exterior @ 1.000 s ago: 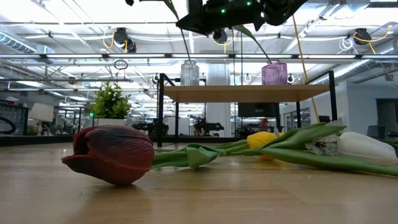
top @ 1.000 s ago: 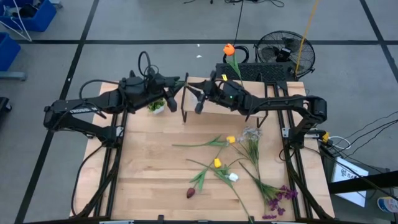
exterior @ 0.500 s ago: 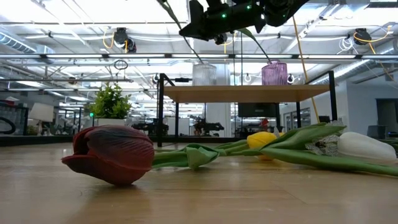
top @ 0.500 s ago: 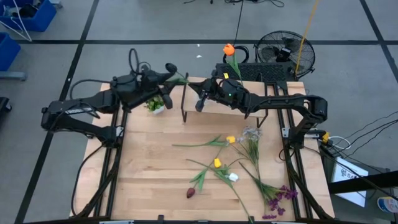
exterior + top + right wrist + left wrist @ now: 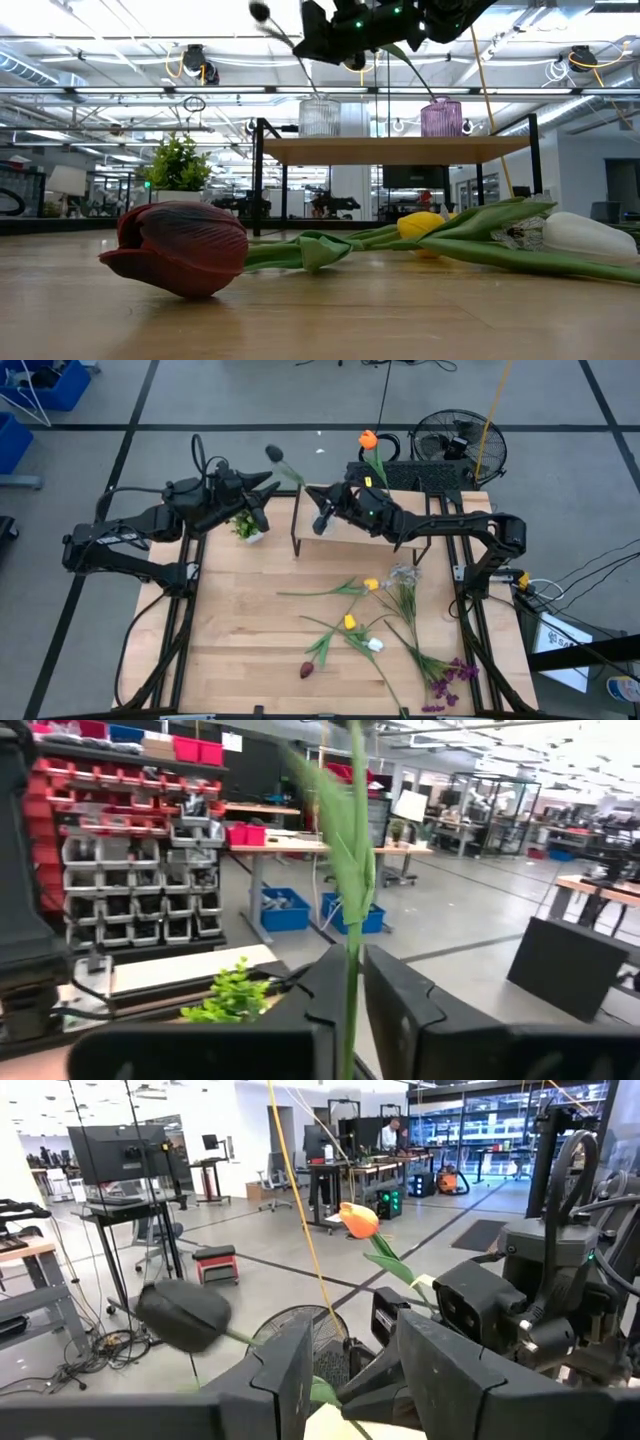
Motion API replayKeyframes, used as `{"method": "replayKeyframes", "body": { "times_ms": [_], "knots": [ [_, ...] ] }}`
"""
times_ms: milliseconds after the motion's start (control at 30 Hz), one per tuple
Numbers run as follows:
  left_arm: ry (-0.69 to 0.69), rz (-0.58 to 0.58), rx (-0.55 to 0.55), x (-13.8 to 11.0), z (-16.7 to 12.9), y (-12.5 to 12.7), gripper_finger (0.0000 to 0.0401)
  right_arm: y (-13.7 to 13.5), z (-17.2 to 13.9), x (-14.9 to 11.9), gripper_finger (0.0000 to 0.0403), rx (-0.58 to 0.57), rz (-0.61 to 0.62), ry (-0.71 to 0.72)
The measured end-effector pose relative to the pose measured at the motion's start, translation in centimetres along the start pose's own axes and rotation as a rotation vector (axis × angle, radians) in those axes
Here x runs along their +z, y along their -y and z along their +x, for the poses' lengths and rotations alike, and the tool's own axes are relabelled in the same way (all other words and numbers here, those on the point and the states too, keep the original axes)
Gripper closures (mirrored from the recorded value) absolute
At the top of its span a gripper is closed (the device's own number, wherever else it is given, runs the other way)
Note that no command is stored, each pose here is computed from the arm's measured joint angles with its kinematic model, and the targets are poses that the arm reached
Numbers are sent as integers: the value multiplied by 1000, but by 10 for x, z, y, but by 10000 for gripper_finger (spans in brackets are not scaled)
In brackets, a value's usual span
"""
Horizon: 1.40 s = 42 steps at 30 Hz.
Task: Pick and place flowers into a vace then onto a shelf
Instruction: Put the black tulip into the transparent vase, then put the red tulip into the purple vase
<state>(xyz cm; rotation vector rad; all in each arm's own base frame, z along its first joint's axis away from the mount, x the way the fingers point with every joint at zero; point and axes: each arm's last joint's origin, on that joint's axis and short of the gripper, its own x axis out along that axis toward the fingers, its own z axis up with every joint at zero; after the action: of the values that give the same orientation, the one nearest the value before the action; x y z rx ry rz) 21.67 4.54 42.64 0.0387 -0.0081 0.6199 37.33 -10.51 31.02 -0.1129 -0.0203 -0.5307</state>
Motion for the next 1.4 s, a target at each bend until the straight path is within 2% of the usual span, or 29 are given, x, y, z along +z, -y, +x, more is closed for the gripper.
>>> {"method": "replayKeyframes", "body": {
  "times_ms": [367,500,600,733,867,967,1100,1167,1233,1333,1400],
  "knots": [
    [-8,10,-1,-1,1,0,247,-6,-5,13,304,7,-17,92],
    [-15,22,-2,-2,0,0,247,-14,-19,33,301,20,-98,146],
    [-6,9,-15,0,-3,1,247,-17,-36,55,301,38,-103,204],
    [41,-20,-193,8,-16,6,247,-21,-69,87,301,94,-52,238],
    [39,-113,-426,13,-36,18,247,-25,-110,106,300,256,-28,137],
    [-112,-202,-552,2,-46,33,247,-30,-141,111,300,419,40,33],
    [-471,-291,-605,-30,-55,62,247,-43,-171,110,300,564,153,-122],
    [-647,-276,-605,-49,-59,81,247,-52,-181,106,300,613,159,-183],
    [-771,-211,-616,-66,-63,100,247,-64,-186,98,300,654,126,-249],
    [-883,-118,-634,-87,-68,124,247,-85,-183,79,298,698,71,-368],
    [-919,-125,-630,-97,-67,139,247,-101,-176,62,290,746,39,-449]
  ]
}}
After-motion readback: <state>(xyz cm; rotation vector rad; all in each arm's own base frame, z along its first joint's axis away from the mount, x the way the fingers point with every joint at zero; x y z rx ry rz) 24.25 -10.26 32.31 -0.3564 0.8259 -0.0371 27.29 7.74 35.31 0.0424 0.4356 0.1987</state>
